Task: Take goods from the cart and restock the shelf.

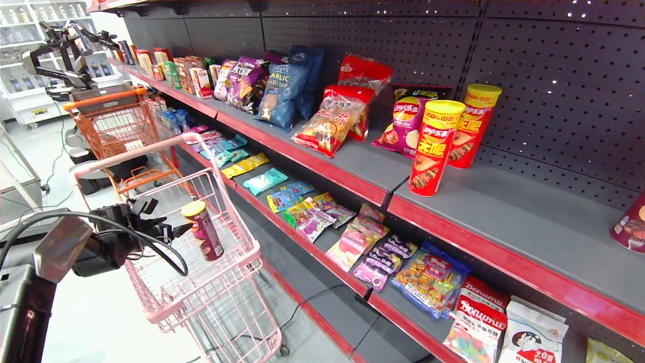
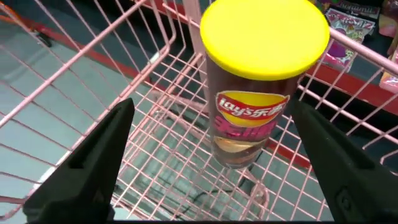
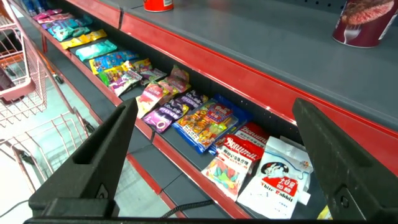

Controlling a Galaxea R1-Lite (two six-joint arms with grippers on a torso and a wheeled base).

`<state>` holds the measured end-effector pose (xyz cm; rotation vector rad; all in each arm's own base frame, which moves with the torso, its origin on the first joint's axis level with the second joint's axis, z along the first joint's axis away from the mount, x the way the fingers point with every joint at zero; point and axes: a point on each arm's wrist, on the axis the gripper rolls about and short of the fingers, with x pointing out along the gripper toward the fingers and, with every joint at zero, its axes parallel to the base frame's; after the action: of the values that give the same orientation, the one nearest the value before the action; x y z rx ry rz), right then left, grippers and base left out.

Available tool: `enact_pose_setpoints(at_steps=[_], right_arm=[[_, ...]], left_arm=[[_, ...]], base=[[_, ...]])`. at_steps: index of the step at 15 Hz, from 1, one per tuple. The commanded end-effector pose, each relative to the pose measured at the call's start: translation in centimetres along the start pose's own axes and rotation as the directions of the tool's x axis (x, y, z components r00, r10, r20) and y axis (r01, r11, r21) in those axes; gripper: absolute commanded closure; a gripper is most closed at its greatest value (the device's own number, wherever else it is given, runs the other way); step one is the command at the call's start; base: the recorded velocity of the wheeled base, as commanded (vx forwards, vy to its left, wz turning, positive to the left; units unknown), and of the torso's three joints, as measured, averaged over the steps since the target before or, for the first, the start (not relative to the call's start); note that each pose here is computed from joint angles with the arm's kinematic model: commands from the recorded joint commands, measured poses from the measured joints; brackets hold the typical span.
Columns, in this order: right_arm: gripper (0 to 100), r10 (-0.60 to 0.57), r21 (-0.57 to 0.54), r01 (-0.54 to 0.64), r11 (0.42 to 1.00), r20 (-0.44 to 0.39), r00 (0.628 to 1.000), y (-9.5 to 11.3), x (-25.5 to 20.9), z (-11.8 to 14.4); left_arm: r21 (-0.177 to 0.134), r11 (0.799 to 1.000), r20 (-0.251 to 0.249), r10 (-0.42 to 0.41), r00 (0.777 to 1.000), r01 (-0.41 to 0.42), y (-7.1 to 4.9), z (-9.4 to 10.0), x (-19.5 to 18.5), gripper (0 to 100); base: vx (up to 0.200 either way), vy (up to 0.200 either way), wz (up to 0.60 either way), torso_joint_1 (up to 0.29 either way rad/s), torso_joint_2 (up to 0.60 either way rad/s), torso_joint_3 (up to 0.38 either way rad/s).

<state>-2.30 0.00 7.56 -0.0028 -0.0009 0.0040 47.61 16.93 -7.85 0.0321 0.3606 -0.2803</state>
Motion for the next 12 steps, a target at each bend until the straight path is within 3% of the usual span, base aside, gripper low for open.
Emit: enact_pose_setpoints(at_steps=[1, 4, 7, 12], right_arm=[[0, 0.001, 0.0, -0.001, 1.0, -0.002, 1.0, 0.0, 0.0, 0.0], [0, 0.001, 0.0, -0.001, 1.0, -0.002, 1.0, 0.0, 0.0, 0.0], [0, 0.001, 0.0, -0.001, 1.0, -0.001, 1.0, 0.0, 0.0, 0.0], [0, 0.001, 0.0, -0.001, 1.0, -0.002, 1.0, 0.0, 0.0, 0.0]], left_arm=[[-0.002, 1.0, -0.01, -0.013, 1.0, 0.013, -0.3, -0.4, 0.6, 0], [-0.007, 1.0, -0.021, -0.029, 0.999, 0.029, -0.7, 0.1, 1.1, 0], [-0.004, 0.999, -0.022, -0.033, 0.999, 0.033, -0.3, 1.3, 2.0, 0], [-0.009, 0.999, -0.052, -0.052, 0.997, 0.052, -0.5, 0.7, 2.7, 0]], base=[[0.0, 0.0, 0.0, 0.0, 0.0, 0.0], [0.0, 0.0, 0.0, 0.0, 0.0, 0.0], [0.0, 0.0, 0.0, 0.0, 0.0, 0.0], [0.0, 0.0, 0.0, 0.0, 0.0, 0.0]])
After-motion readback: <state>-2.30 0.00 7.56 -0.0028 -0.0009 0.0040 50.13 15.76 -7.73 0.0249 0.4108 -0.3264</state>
